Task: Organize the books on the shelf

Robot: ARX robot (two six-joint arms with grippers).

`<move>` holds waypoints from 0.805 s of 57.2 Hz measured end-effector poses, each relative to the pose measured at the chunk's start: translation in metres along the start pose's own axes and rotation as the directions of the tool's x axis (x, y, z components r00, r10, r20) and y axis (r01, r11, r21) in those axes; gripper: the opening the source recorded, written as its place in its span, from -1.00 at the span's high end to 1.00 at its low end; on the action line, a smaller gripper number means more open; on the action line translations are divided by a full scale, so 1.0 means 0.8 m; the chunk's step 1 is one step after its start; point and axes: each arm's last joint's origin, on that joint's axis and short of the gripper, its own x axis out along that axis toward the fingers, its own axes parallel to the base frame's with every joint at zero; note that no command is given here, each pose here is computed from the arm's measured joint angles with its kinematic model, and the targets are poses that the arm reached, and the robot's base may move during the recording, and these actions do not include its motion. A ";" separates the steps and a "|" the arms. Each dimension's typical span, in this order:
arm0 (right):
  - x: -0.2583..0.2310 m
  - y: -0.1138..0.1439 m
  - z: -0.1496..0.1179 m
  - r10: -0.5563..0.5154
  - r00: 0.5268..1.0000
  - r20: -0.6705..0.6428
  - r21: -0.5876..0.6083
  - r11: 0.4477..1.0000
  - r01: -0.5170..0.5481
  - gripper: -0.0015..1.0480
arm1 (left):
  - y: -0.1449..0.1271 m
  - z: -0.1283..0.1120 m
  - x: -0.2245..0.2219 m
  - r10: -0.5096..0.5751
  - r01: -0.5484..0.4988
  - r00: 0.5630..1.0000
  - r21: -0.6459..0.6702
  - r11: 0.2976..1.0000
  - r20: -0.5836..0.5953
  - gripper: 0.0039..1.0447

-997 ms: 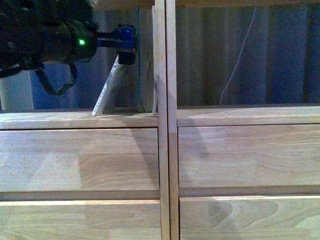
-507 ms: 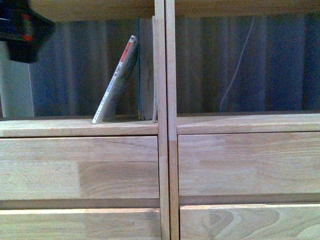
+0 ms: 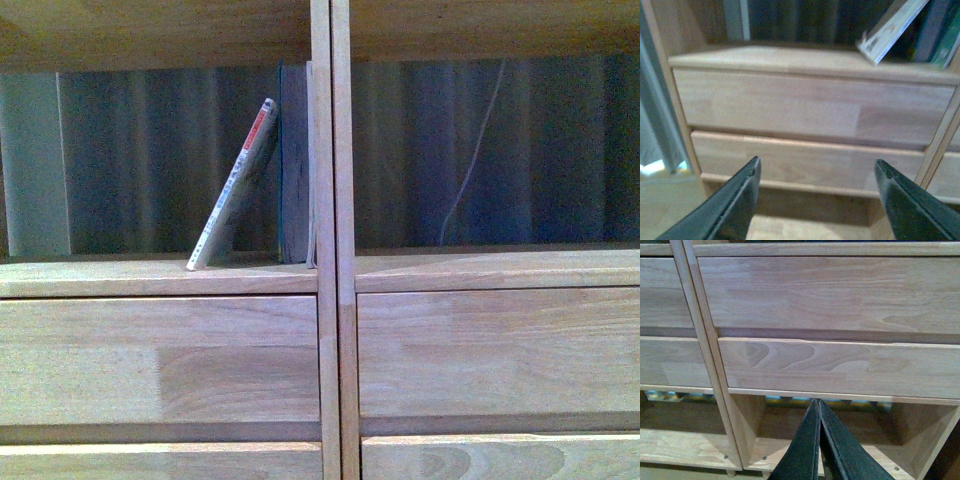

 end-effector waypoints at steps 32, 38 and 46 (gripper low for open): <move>0.000 0.000 0.000 0.000 1.000 0.000 0.000 1.000 0.000 0.94 | -0.017 -0.072 -0.019 -0.002 0.003 1.000 0.011 1.000 -0.014 0.95; 0.000 0.000 0.000 0.001 1.000 0.000 0.000 1.000 -0.001 0.94 | -0.017 -0.078 -0.019 -0.002 0.003 1.000 0.011 1.000 -0.010 0.95; 0.000 0.000 0.000 0.001 1.000 0.000 0.000 1.000 -0.001 0.94 | -0.016 -0.087 -0.019 -0.002 0.003 1.000 0.011 1.000 -0.013 0.95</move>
